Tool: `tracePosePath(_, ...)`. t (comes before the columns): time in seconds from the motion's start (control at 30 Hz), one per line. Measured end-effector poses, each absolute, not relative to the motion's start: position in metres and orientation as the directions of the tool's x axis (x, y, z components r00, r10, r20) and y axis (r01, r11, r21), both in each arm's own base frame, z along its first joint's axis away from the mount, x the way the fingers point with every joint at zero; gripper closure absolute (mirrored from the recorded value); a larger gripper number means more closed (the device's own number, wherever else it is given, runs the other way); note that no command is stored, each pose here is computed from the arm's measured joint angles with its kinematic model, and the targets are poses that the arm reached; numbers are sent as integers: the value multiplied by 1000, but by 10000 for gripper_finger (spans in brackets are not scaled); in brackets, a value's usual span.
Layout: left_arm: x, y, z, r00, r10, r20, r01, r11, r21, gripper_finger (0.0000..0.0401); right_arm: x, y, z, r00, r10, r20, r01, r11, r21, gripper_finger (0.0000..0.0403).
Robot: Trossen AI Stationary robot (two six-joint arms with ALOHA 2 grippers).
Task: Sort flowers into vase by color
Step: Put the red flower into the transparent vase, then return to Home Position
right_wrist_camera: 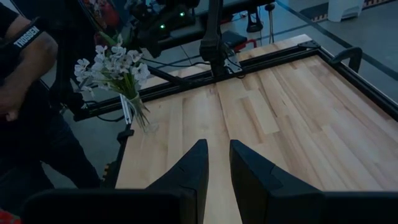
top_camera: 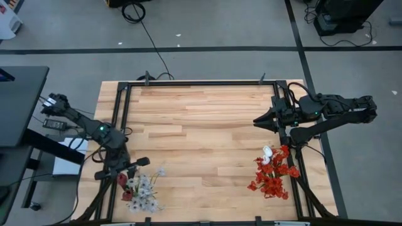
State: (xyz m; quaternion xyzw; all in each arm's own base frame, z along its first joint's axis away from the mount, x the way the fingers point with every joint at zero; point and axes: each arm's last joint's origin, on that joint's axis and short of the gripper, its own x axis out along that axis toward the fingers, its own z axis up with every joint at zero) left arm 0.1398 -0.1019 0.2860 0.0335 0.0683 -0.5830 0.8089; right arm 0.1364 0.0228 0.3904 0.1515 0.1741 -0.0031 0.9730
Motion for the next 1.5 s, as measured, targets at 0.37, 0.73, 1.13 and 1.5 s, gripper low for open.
tracePosePath(0.37,136,-108,279,292,-931,-217,954,300,-3,258,136,23,390,939,47,-340,59,954,294,328)
tracePosePath(0.73,127,-110,284,308,-859,-408,937,349,-28,160,136,23,390,939,47,-340,59,954,294,328)
tracePosePath(1.13,122,-103,302,395,-774,-495,900,434,39,104,136,23,390,939,47,-340,59,954,293,328)
tracePosePath(1.5,111,-83,337,454,-658,-601,857,507,92,103,136,23,390,939,47,-340,59,954,294,328)
